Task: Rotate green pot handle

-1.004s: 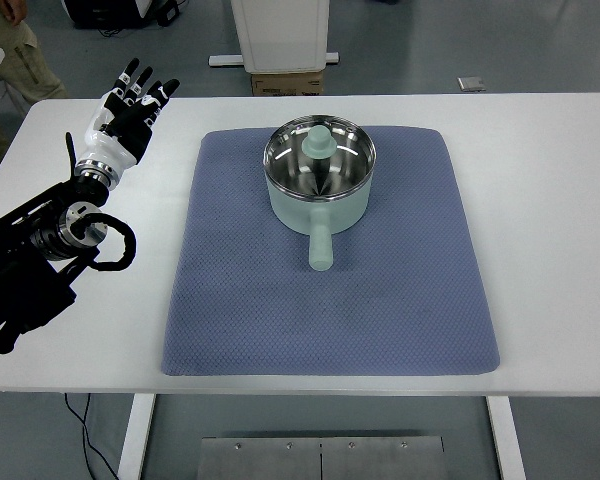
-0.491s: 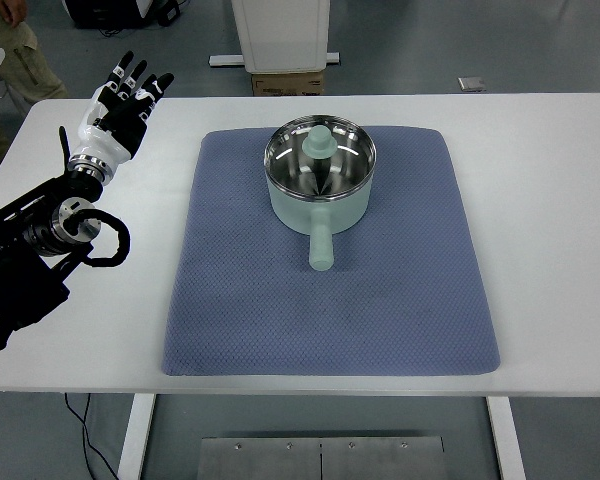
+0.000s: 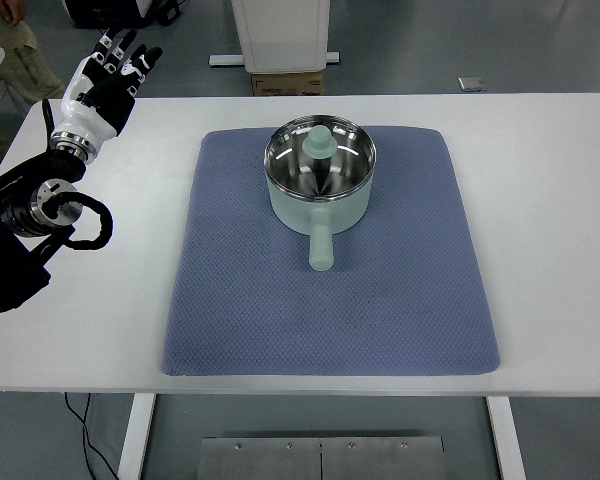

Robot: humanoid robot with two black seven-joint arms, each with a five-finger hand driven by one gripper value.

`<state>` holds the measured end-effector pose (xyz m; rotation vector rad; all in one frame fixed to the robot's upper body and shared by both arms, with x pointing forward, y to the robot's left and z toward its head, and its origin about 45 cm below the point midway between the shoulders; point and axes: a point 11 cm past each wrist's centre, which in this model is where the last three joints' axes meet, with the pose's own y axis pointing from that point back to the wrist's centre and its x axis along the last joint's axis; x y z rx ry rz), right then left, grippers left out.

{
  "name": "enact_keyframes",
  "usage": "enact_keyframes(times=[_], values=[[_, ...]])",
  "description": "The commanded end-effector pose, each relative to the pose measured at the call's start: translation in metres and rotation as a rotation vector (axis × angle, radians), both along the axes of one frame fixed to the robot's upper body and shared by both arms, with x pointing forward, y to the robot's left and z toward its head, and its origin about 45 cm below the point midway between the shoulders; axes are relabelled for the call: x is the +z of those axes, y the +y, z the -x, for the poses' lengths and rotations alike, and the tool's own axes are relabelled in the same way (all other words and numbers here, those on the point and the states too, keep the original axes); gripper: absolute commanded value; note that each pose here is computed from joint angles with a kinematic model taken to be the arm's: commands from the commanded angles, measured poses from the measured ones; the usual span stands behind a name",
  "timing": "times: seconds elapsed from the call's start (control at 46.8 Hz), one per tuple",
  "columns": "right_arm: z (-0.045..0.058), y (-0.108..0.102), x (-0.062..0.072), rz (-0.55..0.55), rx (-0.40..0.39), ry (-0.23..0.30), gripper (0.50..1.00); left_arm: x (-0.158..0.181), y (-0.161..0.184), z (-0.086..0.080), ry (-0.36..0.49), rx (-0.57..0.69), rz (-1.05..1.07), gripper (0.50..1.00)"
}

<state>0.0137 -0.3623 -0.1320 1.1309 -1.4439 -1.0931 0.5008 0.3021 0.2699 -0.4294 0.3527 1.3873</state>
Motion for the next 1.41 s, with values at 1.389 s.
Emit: enact_keyframes(times=[1.389], values=[[0.0, 0.0, 0.0, 0.0, 0.0, 0.0, 1.0, 0.099, -0.058, 0.001, -0.275, -0.291, -0.25, 1.0]])
